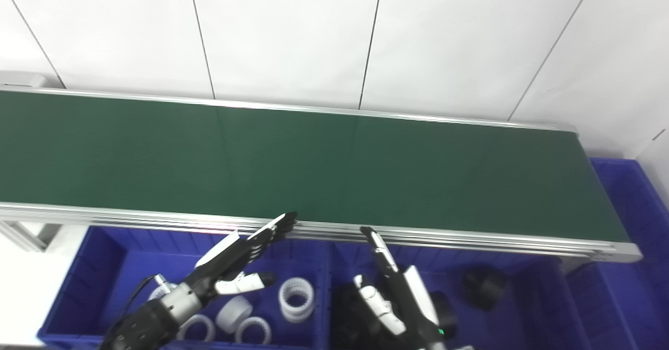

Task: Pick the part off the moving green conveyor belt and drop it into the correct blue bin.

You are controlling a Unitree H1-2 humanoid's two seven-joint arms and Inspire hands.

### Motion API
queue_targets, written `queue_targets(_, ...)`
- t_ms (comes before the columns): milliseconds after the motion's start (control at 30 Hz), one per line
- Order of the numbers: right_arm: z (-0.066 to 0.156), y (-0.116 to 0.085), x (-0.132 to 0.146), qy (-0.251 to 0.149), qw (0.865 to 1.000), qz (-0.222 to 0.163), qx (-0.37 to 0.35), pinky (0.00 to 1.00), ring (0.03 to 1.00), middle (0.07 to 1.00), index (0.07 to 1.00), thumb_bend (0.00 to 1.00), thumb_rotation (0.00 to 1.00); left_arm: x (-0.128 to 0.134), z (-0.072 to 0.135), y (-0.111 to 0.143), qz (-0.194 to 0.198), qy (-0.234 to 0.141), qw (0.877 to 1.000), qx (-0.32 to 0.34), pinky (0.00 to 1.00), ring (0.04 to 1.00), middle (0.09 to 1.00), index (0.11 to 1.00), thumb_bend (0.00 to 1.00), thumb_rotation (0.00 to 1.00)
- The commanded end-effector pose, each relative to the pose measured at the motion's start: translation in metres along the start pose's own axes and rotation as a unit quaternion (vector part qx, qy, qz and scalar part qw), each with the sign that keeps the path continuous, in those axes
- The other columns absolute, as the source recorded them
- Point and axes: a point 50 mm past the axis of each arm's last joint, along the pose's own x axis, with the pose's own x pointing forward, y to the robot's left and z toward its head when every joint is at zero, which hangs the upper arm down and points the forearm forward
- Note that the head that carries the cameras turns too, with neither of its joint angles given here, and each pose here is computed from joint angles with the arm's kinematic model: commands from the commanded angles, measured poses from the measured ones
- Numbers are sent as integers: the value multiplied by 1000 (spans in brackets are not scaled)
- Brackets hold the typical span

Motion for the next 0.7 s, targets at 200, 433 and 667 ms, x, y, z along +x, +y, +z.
queue_targets(200, 9, 1, 9, -31, 999, -15, 2, 937, 983, 1000, 989, 456, 999, 2, 4, -2, -10, -19, 1000, 5, 992, 1000, 1000, 998, 480, 810)
queue_targets(433, 11, -6, 0, -24, 999, -22, 5, 980, 994, 1000, 983, 427, 994, 2, 2, 0, -11, -17, 1000, 1, 988, 1000, 1000, 994, 527, 789)
queue_targets(667, 12, -5, 1, -34, 999, -20, 4, 945, 982, 1000, 980, 414, 987, -1, 0, -1, -7, -19, 1000, -8, 979, 1000, 1000, 990, 533, 760)
